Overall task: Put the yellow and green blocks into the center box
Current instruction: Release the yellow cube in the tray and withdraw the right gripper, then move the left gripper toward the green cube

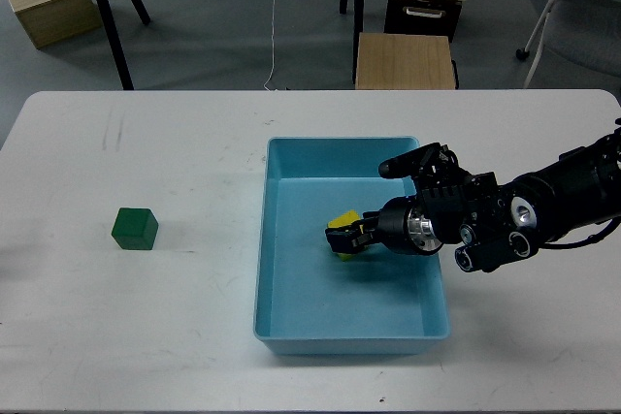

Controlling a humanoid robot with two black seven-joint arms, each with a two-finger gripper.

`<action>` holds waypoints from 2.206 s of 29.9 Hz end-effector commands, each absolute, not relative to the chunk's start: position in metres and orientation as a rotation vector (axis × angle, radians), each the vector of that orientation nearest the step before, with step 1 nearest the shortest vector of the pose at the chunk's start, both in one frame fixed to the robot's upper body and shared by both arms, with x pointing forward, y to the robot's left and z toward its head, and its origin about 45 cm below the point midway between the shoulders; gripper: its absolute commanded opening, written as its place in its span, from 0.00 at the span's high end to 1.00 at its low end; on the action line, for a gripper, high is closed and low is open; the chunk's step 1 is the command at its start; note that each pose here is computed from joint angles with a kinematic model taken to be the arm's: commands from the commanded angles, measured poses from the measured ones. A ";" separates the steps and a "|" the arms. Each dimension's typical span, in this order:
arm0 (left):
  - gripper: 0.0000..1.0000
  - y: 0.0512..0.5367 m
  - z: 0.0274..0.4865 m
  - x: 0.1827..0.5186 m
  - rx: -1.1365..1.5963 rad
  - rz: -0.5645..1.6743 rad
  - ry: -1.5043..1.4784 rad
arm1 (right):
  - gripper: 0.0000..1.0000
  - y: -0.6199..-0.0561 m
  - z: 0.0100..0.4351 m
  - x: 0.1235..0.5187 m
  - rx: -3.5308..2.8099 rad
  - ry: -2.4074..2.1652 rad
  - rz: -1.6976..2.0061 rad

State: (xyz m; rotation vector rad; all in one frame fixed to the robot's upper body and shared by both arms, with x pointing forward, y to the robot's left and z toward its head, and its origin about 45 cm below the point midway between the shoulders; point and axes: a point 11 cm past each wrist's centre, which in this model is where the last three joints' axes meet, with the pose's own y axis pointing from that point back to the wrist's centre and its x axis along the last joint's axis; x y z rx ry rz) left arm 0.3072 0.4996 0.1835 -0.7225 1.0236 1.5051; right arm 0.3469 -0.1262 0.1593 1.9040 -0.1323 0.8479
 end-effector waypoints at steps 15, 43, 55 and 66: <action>0.00 0.500 0.184 0.308 -0.723 1.504 1.022 | 0.01 -0.124 0.253 0.430 2.079 -0.698 0.776; 0.00 0.500 0.185 0.308 -0.723 1.503 1.021 | 0.00 -0.464 0.280 0.319 1.795 -1.723 0.317; 0.00 0.500 0.186 0.309 -0.723 1.503 1.018 | 0.00 -0.438 0.213 0.297 1.798 -1.610 0.213; 0.00 0.509 0.200 0.315 -0.528 1.504 0.881 | 0.00 -0.431 0.209 0.298 1.815 -1.600 0.201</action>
